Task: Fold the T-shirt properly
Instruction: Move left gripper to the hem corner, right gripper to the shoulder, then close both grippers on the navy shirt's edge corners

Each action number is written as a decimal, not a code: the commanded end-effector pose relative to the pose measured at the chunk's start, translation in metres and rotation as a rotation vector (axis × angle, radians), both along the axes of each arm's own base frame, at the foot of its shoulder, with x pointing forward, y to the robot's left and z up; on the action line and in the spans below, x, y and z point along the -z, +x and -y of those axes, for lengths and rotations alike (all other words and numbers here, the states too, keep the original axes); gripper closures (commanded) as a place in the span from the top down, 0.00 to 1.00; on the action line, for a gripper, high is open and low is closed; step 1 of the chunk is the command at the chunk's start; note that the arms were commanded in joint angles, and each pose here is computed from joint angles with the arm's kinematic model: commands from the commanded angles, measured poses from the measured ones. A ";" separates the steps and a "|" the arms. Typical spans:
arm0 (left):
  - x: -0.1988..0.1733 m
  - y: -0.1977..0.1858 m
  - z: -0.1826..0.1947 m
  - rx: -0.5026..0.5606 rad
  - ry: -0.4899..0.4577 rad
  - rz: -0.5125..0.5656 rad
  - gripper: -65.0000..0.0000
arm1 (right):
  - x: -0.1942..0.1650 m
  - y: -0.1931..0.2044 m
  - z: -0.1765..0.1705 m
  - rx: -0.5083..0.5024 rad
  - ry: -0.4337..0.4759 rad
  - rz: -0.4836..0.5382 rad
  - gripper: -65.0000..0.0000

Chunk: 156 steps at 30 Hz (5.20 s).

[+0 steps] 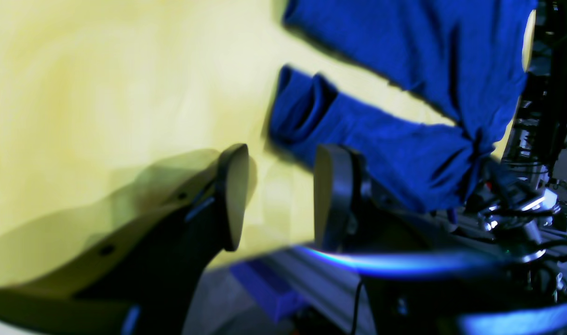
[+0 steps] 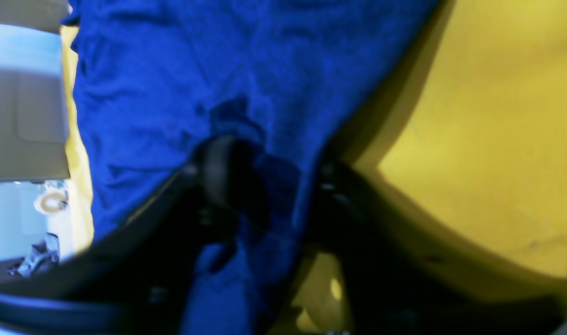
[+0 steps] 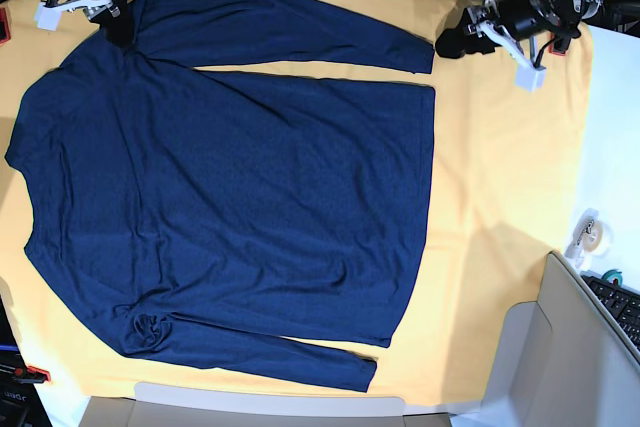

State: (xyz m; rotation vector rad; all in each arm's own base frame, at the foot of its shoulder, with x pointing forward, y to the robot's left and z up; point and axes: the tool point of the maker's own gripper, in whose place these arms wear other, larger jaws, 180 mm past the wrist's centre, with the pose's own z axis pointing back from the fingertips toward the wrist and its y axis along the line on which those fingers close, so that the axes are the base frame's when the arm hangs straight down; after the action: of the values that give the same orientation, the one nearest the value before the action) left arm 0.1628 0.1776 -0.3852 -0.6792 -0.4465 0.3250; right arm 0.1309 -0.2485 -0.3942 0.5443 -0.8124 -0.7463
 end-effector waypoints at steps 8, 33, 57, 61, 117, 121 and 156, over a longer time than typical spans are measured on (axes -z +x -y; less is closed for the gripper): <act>-0.003 0.011 -0.001 0.009 -0.020 0.013 0.36 | 0.011 -0.011 -0.009 -0.054 0.002 -0.078 0.00; 0.032 -0.002 0.039 0.163 -0.111 -0.071 0.14 | 0.011 -0.012 -0.008 -0.052 -0.001 -0.080 0.00; -0.105 0.103 0.071 0.402 0.037 0.519 0.00 | -0.086 0.084 0.004 -0.117 -0.211 0.242 0.00; -0.123 0.126 0.069 0.395 0.049 0.584 0.00 | -0.103 0.106 0.005 -0.104 -0.217 0.316 0.00; -0.031 0.103 0.032 0.342 0.006 0.258 0.28 | -0.028 0.076 0.127 0.339 0.065 0.152 0.61; -0.030 0.102 0.032 0.340 0.006 0.256 0.28 | -0.037 0.084 0.141 0.371 0.027 0.180 0.61; 0.016 0.098 0.041 0.217 -0.136 0.111 0.39 | -0.034 0.096 0.130 0.322 0.018 0.161 0.00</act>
State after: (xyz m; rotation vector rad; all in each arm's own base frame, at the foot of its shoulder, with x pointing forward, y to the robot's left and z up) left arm 0.2577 0.1351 -0.4053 -0.8791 -0.4468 0.1306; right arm 0.2225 -0.3737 -0.3709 0.5011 -1.0268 -1.0316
